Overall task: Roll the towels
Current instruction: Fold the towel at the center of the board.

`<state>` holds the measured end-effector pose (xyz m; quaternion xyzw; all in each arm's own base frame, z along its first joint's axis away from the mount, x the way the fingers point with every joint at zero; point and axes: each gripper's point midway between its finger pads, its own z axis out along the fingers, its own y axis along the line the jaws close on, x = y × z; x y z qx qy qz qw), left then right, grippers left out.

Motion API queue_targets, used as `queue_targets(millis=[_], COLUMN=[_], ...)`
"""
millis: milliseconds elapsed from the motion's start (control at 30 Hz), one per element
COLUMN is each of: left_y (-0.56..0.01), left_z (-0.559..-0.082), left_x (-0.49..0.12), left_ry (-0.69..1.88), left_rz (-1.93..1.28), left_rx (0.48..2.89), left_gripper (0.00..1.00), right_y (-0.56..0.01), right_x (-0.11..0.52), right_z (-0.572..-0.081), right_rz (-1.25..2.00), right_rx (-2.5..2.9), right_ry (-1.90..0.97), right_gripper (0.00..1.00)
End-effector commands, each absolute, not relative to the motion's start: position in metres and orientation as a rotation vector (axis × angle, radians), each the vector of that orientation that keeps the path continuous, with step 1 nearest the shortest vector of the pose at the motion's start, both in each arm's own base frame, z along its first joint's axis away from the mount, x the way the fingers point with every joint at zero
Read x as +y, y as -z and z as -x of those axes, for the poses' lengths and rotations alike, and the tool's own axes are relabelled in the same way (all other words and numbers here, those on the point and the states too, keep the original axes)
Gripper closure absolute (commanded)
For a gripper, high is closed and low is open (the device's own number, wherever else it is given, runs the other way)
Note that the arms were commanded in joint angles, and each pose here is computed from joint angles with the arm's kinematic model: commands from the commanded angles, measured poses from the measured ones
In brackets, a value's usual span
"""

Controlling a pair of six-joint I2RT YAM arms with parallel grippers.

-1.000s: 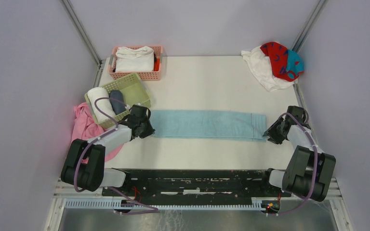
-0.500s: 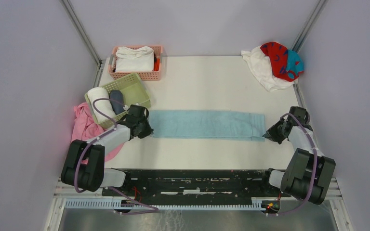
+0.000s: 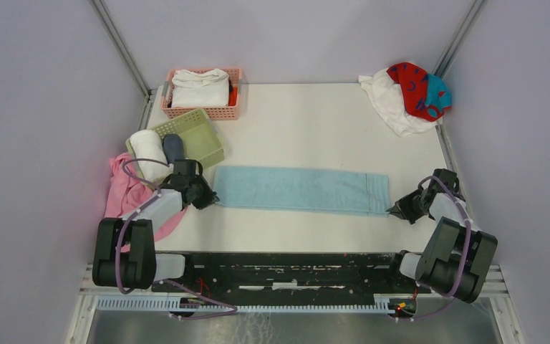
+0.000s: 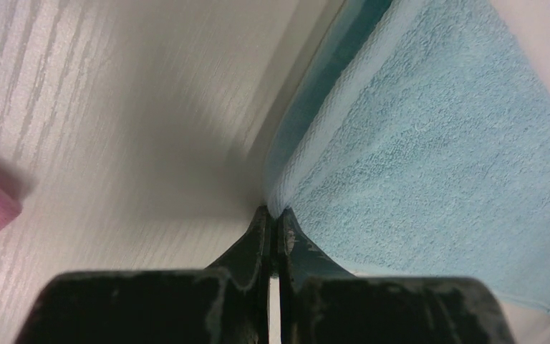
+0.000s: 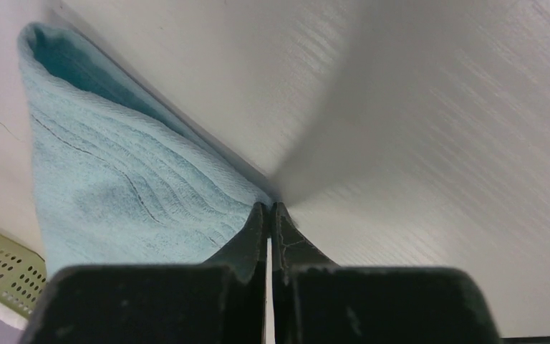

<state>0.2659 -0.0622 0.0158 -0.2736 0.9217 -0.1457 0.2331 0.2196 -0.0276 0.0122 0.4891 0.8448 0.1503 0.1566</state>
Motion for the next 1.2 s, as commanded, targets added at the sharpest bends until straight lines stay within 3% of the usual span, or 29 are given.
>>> queue_targets(millis=[0,267,700,900,1167], left_y=[-0.015,-0.018,-0.018,-0.015,-0.016], left_z=[-0.256,-0.258,-0.252,-0.25,-0.249], left_x=[-0.061,-0.052,-0.032,-0.032,-0.033], left_ry=[0.41,0.355,0.269,0.266,0.27], left_rz=[0.804,0.818,0.931,0.933,0.919], left_rx=[2.548,2.544,2.495,2.506,2.511], left_gripper=[0.97,0.97,0.97,0.97,0.94], right_y=[-0.042,-0.07,-0.026,-0.026,-0.088], right_x=[-0.033,-0.011,-0.008,-0.001,-0.026], right_z=[-0.233,-0.235,-0.179,-0.17,-0.226], right_rz=[-1.334,-1.341,-1.473,-1.391,-1.153], right_rx=[2.379,2.354,2.515,2.582,2.417], right_ry=[-0.454,-0.64,-0.45,-0.481,-0.478], right_gripper=[1.0,1.0,0.98,0.73,0.49])
